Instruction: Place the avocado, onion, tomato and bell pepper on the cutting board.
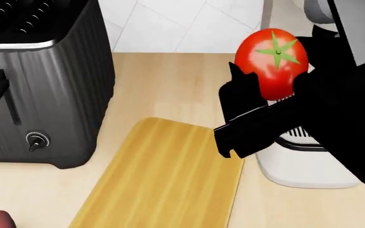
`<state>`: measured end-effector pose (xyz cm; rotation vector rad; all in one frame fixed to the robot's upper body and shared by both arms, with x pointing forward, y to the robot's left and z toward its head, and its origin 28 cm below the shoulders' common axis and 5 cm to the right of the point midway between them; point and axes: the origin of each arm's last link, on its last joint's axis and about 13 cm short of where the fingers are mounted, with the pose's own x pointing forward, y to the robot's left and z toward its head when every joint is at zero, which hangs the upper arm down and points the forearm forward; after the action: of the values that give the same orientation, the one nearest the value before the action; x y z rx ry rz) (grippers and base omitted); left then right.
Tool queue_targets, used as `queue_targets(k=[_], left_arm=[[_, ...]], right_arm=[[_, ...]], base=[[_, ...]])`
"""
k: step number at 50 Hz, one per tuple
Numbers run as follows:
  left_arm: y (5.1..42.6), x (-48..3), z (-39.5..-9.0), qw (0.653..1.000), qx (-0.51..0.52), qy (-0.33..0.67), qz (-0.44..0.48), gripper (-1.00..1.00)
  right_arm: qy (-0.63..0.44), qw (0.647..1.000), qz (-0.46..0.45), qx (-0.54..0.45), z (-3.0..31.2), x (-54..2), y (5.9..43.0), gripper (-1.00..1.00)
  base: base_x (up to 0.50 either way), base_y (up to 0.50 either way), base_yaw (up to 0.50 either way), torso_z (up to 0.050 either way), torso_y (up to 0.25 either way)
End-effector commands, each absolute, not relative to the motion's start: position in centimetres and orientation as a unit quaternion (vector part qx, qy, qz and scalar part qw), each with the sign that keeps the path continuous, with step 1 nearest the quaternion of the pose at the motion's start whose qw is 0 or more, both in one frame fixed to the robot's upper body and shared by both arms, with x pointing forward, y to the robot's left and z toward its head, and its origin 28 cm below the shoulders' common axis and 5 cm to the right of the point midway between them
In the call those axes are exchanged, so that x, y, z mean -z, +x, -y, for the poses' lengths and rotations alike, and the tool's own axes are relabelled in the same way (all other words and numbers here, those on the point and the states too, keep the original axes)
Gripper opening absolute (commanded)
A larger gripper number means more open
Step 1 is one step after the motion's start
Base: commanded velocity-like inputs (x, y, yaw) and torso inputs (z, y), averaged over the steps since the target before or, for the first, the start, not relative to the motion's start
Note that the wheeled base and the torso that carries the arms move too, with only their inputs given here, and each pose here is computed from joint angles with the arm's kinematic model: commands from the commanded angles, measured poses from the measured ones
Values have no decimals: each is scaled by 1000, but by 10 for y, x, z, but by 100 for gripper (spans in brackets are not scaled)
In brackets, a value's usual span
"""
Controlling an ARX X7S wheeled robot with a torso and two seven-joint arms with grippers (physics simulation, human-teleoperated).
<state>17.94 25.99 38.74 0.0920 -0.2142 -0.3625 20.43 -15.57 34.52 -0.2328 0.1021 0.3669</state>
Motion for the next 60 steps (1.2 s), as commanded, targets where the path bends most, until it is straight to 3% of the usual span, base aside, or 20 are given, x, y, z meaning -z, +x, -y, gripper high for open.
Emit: queue_targets(k=[1, 27, 60], left_arm=[[178, -388, -262, 978, 173, 36, 108, -100], [178, -389, -265, 979, 169, 35, 111, -100], [178, -386, -267, 980, 163, 33, 111, -100]], right_arm=[[-115, 967, -90, -208, 157, -335, 226, -100], [-121, 943, -147, -274, 137, -316, 262, -100], [-138, 934, -173, -280, 127, -295, 281, -100]], base=[[0, 0, 0, 0, 0], [0, 0, 0, 0, 0], [0, 0, 0, 0, 0]])
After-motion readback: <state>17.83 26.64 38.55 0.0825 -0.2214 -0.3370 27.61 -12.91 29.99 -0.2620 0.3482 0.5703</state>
